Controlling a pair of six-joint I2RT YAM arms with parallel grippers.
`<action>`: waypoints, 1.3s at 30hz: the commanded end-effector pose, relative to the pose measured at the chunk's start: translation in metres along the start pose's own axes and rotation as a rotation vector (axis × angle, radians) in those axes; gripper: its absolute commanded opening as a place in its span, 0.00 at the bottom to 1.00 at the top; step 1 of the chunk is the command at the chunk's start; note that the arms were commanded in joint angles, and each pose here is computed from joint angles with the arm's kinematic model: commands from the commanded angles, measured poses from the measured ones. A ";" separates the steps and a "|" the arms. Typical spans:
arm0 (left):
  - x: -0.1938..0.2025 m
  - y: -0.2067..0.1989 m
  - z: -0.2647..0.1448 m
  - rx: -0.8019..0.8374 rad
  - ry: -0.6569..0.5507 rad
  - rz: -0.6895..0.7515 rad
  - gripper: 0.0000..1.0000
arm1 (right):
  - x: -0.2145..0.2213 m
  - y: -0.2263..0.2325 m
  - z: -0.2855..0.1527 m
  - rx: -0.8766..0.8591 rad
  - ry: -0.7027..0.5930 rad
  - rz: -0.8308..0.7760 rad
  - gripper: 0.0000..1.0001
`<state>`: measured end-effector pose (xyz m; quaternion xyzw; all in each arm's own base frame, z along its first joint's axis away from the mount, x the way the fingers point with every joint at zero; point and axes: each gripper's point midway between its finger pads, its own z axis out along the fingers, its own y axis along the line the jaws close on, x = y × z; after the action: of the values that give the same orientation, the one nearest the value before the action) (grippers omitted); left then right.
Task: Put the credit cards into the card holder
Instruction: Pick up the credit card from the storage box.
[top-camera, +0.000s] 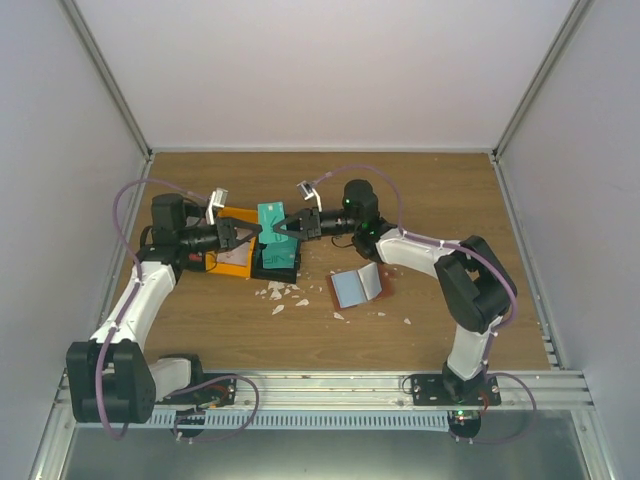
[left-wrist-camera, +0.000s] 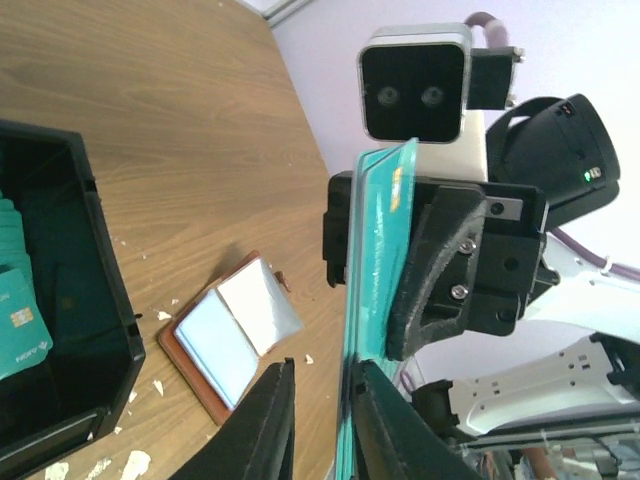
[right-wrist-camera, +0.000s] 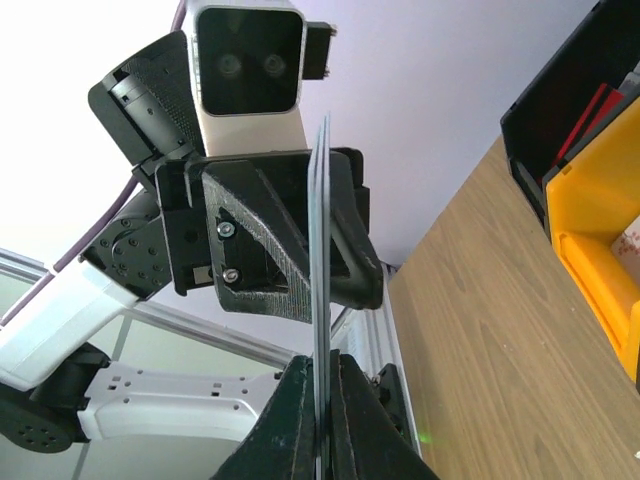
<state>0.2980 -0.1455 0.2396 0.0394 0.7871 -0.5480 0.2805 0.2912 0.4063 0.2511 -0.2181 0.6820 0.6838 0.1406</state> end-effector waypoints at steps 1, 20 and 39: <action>0.008 0.003 0.002 0.005 0.013 0.034 0.14 | 0.000 0.027 -0.005 -0.071 0.002 -0.049 0.01; 0.030 -0.010 0.018 0.069 0.092 0.062 0.17 | 0.016 0.038 0.002 -0.125 0.066 -0.062 0.01; 0.006 -0.007 0.006 0.029 0.007 0.029 0.00 | 0.009 -0.008 -0.046 0.027 -0.032 -0.016 0.06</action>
<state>0.2763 -0.1703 0.2352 0.0760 0.7774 -0.5740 0.2460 0.2776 0.3841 0.2359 -0.2199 0.6870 0.6806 0.1286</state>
